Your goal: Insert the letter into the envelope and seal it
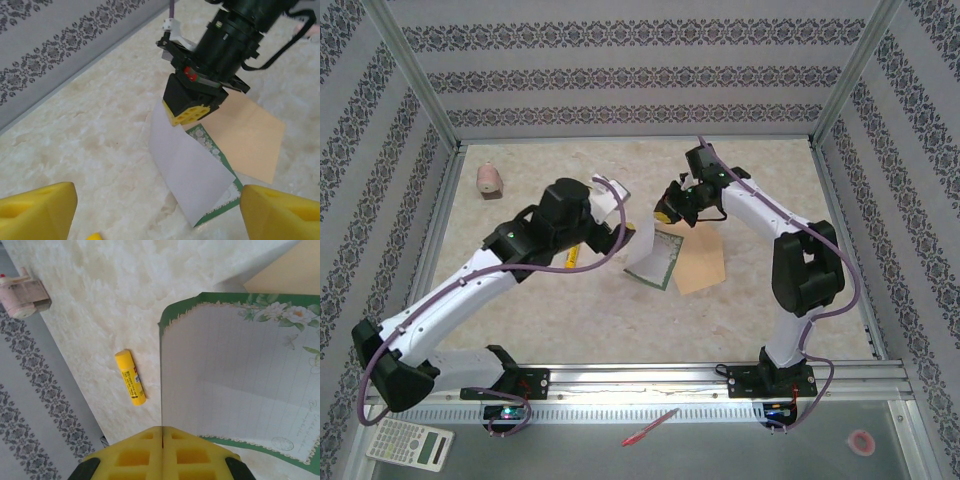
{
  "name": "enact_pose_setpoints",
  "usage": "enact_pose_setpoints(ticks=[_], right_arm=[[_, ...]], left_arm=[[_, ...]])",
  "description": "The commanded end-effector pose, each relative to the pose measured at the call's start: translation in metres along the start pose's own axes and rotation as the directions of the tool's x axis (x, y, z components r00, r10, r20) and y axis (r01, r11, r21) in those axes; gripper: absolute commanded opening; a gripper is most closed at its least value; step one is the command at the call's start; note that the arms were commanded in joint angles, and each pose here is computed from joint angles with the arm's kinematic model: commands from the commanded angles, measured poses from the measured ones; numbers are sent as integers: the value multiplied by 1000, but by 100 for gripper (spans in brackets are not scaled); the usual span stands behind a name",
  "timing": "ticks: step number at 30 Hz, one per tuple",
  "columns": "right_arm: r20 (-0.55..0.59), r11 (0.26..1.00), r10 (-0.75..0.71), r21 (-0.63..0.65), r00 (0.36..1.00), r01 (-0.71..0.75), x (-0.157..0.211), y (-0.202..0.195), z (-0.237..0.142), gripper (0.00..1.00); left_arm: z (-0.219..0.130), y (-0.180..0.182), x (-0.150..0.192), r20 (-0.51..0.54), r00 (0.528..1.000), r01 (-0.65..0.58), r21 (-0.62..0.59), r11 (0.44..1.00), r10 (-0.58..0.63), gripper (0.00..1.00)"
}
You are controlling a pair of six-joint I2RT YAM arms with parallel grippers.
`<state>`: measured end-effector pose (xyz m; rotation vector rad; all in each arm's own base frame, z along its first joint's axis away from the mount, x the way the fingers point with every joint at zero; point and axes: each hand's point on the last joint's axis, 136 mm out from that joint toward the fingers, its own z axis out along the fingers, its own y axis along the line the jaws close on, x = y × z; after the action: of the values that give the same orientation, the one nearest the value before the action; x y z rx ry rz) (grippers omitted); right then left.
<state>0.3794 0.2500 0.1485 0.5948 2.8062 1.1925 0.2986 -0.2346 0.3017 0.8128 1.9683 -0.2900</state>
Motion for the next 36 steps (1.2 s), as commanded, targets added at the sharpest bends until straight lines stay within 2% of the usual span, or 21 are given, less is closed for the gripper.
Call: enact_pose_setpoints(ticks=[1, 4, 8, 14, 18, 20, 26, 36], right_arm=[[50, 991, -117, -58, 992, 120, -1, 28, -27, 0], [63, 976, -184, -102, 981, 190, 3, 45, -38, 0], [79, 947, -258, -176, 963, 268, 8, 68, -55, 0], [76, 886, -343, -305, 936, 350, 20, 100, -77, 0], [78, 844, -395, -362, 915, 395, 30, 119, -89, 0], [80, 834, -404, -378, 911, 403, 32, 124, -94, 0], [89, 811, -410, -419, 908, 408, 37, 141, -104, 0], [94, 773, -445, -462, 891, 435, 51, 170, -107, 0]], left_arm=[[-6, 10, 5, -16, 990, 139, 47, 989, -138, 87], [0, 26, 12, -10, 968, 253, 78, 964, -253, 95], [11, 54, 24, -3, 915, 402, 102, 910, -404, 99], [28, 74, 27, -10, 842, 532, 179, 827, -540, 100], [43, 88, 26, 5, 773, 613, 253, 749, -634, 100], [45, 89, 21, 13, 749, 628, 305, 716, -663, 100], [55, 91, 27, 14, 734, 640, 320, 698, -679, 100], [70, 94, 28, 9, 674, 677, 393, 622, -739, 100]])
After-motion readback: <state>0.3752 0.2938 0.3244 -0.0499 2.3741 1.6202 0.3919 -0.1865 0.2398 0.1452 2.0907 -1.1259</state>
